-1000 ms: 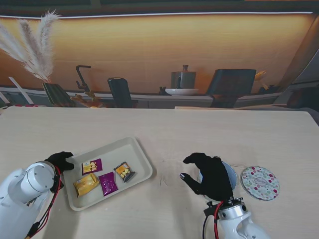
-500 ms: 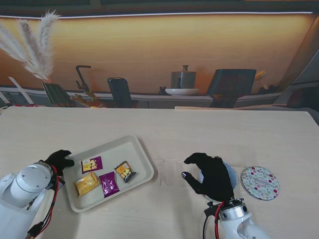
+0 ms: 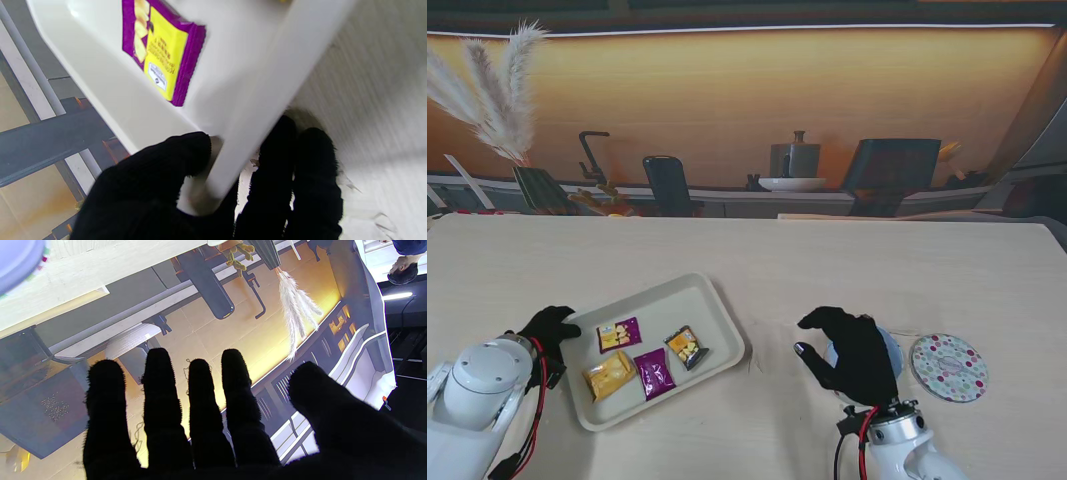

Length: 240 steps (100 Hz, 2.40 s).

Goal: Pour cookies into a cookie box

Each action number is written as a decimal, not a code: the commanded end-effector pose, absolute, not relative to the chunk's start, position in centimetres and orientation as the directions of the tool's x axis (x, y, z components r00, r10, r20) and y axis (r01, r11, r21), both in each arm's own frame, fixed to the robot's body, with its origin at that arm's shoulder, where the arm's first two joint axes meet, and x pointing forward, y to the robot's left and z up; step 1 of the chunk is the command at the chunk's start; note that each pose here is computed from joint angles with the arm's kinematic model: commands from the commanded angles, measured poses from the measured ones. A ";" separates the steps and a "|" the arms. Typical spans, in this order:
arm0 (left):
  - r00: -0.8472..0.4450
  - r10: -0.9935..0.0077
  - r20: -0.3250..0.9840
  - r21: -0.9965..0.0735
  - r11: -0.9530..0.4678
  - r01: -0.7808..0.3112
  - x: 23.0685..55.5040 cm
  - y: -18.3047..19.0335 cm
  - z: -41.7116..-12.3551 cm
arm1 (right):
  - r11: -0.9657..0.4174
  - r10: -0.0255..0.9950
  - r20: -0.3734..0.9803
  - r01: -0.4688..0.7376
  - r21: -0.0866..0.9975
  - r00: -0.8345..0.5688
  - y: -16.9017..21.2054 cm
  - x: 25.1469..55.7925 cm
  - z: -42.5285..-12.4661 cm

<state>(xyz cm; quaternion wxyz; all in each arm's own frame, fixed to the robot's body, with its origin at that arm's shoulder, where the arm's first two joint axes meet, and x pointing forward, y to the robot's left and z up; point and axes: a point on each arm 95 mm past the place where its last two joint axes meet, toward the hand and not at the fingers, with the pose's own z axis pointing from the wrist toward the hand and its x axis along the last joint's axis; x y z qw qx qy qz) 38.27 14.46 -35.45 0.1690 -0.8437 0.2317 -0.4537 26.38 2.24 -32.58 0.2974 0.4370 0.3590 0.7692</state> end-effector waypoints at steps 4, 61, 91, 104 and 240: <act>0.506 -0.489 0.710 -0.446 -0.869 -0.215 37.1 13.1 -37.1 | -0.576 0.763 0.470 -0.134 0.807 -0.444 2.6 26.0 -32.5; 0.518 -0.248 0.819 -0.278 -0.960 -0.021 35.5 11.6 -37.2 | -0.584 0.760 0.478 -0.140 0.799 -0.442 2.6 25.9 -32.4; 0.538 -0.235 0.810 -0.289 -0.957 0.016 34.9 10.2 -37.0 | -0.577 0.765 0.472 -0.141 0.804 -0.437 2.5 25.8 -32.4; 0.526 -0.204 0.826 -0.275 -0.960 0.059 34.8 9.5 -36.9 | -0.576 0.766 0.472 -0.141 0.805 -0.437 2.5 25.7 -32.3; 0.260 0.035 0.965 -0.066 -0.926 0.371 35.2 6.0 -32.4 | -0.565 0.782 0.463 -0.162 0.809 -0.417 1.9 25.6 -32.2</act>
